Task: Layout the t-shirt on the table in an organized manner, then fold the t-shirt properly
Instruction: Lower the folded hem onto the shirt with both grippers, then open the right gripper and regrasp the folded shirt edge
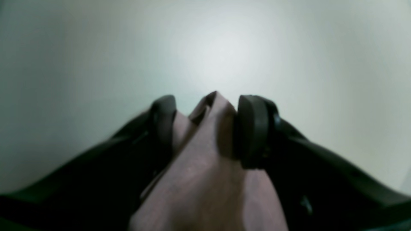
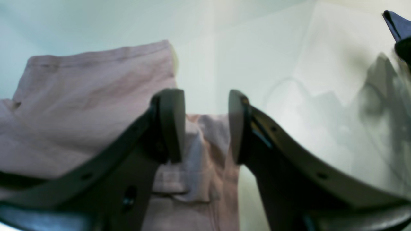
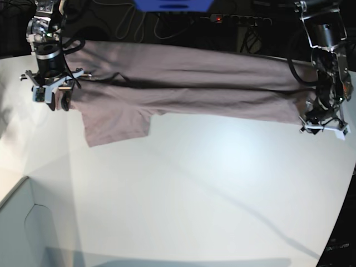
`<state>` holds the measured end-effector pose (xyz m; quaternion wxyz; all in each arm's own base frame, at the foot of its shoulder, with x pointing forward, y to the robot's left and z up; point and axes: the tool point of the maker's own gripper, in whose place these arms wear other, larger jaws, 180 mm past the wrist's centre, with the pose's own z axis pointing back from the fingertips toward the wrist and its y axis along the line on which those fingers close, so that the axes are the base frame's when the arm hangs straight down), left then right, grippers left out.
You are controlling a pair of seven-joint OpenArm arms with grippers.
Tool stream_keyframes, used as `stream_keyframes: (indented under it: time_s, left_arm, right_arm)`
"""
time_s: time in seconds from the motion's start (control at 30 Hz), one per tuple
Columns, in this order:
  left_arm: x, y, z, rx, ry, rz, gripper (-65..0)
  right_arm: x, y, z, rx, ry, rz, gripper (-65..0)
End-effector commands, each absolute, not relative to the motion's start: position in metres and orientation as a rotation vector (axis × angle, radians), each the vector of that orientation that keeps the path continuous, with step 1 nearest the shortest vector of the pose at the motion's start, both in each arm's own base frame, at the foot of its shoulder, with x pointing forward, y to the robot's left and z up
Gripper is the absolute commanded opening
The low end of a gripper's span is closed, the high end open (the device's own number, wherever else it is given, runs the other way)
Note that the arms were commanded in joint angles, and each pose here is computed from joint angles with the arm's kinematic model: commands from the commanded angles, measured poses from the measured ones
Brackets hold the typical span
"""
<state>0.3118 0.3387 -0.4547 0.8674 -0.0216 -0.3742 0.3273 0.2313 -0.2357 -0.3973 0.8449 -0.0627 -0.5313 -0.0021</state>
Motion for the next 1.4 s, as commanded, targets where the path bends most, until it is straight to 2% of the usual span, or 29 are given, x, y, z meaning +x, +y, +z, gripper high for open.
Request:
stream_keyframes:
  time_s: [0.0,0.53,0.7,0.77,0.83,0.9,0.93,1.1,1.23,1.3,1.37]
  left_arm:
    - [0.325,0.349,-0.437,-0.037,-0.839,0.680,-35.1]
    - [0.331,0.338,-0.433,-0.052,-0.857,0.668,-35.7]
    - [0.336,0.317,-0.439,-0.074,-0.835,0.611,-36.1]
    - [0.336,0.314,-0.440,-0.080,-0.834,0.611,-40.5]
    - [0.336,0.315,-0.439,-0.082,-0.838,0.620,-49.3]
    - [0.336,0.315,-0.439,-0.084,-0.838,0.624,-61.6]
    - [0.335,0.315,-0.439,-0.084,-0.836,0.625,-65.0]
    - [0.337,0.316,-0.436,-0.084,-0.847,0.623,-65.0]
    - [0.342,0.316,-0.424,-0.085,-0.880,0.609,-64.9]
    - [0.345,0.315,-0.417,-0.085,-0.901,0.600,-64.9]
    - [0.344,0.316,-0.414,-0.083,-0.910,0.592,-64.9]
  right_arm:
    - [0.236,-0.239,-0.386,-0.138,-1.167,-0.003,-42.1]
    - [0.237,-0.239,-0.385,-0.138,-1.169,-0.003,-42.1]
    - [0.237,-0.239,-0.385,-0.138,-1.169,-0.003,-42.1]
    - [0.237,-0.239,-0.385,-0.138,-1.169,-0.003,-42.1]
    - [0.237,-0.239,-0.385,-0.138,-1.169,-0.003,-42.1]
    - [0.237,-0.239,-0.384,-0.139,-1.172,-0.002,-42.1]
    - [0.237,-0.239,-0.384,-0.139,-1.172,-0.002,-42.1]
    - [0.248,-0.243,-0.372,-0.155,-1.213,-0.007,-41.8]
    - [0.268,-0.252,-0.337,-0.193,-1.311,-0.015,-41.5]
    - [0.281,-0.252,-0.324,-0.196,-1.350,-0.018,-39.4]
    - [0.298,-0.253,-0.325,-0.187,-1.321,-0.029,-35.1]
